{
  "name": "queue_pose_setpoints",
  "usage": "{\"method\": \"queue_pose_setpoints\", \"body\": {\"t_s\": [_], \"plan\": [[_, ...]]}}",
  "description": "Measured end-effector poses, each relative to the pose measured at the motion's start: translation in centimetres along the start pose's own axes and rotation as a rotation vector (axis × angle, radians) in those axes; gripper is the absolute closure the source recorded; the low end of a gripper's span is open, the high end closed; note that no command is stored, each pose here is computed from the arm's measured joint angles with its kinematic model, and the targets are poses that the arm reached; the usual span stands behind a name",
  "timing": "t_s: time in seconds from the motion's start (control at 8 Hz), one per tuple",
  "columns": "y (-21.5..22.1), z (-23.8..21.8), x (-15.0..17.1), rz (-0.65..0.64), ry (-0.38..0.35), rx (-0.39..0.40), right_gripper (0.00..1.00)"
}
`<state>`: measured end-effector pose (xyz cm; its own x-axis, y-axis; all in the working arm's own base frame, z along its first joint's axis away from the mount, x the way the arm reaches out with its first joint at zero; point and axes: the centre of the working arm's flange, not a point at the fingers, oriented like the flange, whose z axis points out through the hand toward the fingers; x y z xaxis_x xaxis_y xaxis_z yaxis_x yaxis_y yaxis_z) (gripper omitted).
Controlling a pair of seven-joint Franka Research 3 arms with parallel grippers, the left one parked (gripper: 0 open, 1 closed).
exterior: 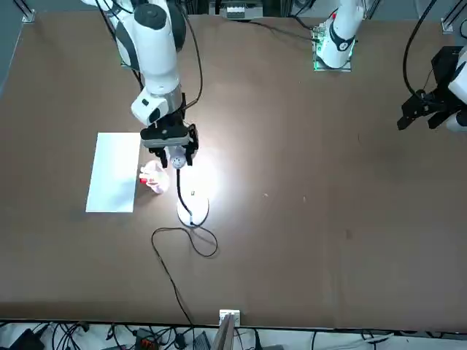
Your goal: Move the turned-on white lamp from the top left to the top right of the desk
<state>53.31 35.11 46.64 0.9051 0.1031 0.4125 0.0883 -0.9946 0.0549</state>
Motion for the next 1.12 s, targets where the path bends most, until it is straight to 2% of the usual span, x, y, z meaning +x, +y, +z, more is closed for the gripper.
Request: {"method": "queue_pose_setpoints", "body": {"t_s": [0.38, 0.62, 0.88, 1.0, 1.12], "plan": [[-0.13, 0.08, 0.1, 0.039, 0.011, 0.01, 0.0], [-0.19, 0.06, 0.09, 0.055, 0.011, 0.011, 0.04], [-0.19, 0.07, 0.05, 0.081, 0.008, 0.008, 0.17], [-0.15, 0.02, 0.05, 0.087, 0.004, 0.005, 0.27], [-0.14, 0.0, 0.04, 0.088, 0.001, 0.002, 0.27]]}}
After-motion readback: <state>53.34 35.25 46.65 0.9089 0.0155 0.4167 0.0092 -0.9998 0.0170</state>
